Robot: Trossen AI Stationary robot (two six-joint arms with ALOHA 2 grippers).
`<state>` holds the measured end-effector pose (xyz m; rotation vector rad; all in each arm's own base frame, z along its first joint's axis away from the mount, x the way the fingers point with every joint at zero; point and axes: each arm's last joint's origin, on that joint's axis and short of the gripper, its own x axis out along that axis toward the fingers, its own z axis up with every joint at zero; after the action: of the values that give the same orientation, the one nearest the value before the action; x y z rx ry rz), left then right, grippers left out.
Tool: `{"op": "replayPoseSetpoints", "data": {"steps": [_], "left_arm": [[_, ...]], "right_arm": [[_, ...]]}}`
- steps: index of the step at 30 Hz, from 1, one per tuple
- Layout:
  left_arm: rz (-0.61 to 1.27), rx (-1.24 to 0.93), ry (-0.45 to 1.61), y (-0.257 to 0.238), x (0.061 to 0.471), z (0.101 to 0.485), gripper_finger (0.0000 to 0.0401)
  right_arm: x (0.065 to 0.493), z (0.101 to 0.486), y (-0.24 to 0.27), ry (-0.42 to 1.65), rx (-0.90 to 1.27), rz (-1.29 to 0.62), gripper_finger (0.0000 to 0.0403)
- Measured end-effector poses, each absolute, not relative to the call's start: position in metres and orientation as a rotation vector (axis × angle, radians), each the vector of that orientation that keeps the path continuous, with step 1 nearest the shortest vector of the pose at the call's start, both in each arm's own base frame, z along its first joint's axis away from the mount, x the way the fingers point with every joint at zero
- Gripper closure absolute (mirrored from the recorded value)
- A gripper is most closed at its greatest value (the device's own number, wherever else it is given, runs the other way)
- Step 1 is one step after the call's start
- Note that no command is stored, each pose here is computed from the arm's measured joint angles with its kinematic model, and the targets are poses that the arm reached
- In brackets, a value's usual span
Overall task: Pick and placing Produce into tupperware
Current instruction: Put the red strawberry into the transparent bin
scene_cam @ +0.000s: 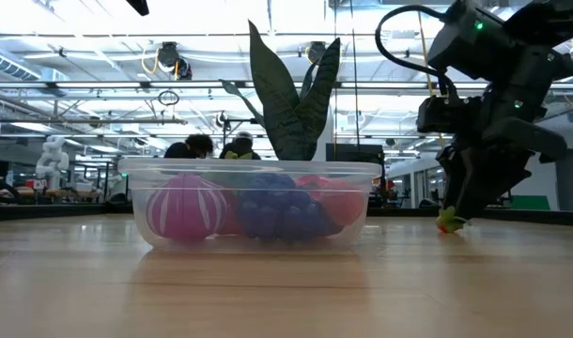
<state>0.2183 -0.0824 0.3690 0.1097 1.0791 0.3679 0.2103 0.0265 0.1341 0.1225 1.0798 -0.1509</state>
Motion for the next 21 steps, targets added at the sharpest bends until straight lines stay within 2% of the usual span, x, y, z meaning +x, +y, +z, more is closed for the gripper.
{"op": "replayPoseSetpoints", "data": {"steps": [13,21], "left_arm": [[0.374,0.115,1.075,-0.082,0.218,0.369,0.0215],[0.374,0.116,1.075,-0.082,0.218,0.369,0.0215]], "right_arm": [[0.22,0.126,0.028,1.059,0.142,-0.123,0.0183],[0.224,0.114,0.024,1.107,0.154,-0.138,0.0181]]}}
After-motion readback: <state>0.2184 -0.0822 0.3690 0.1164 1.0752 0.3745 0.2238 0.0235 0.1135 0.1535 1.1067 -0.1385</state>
